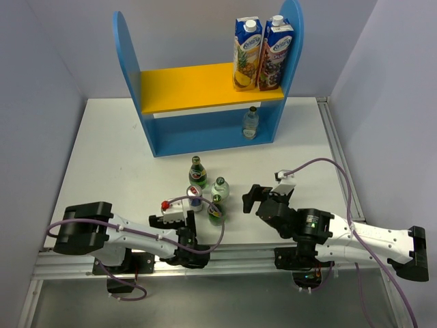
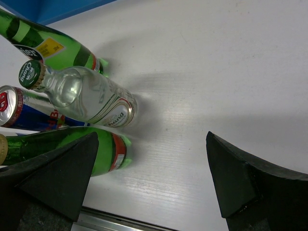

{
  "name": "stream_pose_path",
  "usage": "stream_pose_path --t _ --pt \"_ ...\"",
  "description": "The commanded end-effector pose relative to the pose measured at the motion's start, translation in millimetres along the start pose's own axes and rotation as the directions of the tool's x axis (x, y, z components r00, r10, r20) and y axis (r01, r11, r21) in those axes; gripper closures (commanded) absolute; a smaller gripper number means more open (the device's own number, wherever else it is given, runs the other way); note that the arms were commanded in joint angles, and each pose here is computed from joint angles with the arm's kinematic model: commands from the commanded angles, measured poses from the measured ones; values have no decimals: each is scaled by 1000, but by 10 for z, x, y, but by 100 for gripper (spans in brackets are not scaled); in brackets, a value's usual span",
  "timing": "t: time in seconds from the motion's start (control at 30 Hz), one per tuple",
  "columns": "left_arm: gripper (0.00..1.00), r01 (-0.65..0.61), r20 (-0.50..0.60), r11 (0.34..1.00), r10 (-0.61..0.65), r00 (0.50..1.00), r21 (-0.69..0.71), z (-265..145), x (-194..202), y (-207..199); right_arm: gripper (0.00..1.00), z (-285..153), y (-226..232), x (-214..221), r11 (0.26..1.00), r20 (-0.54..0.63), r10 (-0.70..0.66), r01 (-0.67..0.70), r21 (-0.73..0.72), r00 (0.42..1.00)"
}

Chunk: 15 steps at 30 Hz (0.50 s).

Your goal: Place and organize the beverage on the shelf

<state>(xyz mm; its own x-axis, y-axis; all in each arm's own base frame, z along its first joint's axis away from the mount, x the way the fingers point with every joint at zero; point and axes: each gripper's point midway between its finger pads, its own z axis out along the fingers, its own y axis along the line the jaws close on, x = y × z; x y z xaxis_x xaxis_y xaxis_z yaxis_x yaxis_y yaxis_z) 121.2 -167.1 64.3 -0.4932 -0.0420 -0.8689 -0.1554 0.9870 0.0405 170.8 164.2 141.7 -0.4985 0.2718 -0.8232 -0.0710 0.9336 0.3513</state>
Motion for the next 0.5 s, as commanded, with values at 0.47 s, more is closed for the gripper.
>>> stream_pose_path --t 0.47 --pt "6 203 83 979 -203 976 -1 469 -148 -191 0 37 -49 18 1000 26 4 -4 21 1000"
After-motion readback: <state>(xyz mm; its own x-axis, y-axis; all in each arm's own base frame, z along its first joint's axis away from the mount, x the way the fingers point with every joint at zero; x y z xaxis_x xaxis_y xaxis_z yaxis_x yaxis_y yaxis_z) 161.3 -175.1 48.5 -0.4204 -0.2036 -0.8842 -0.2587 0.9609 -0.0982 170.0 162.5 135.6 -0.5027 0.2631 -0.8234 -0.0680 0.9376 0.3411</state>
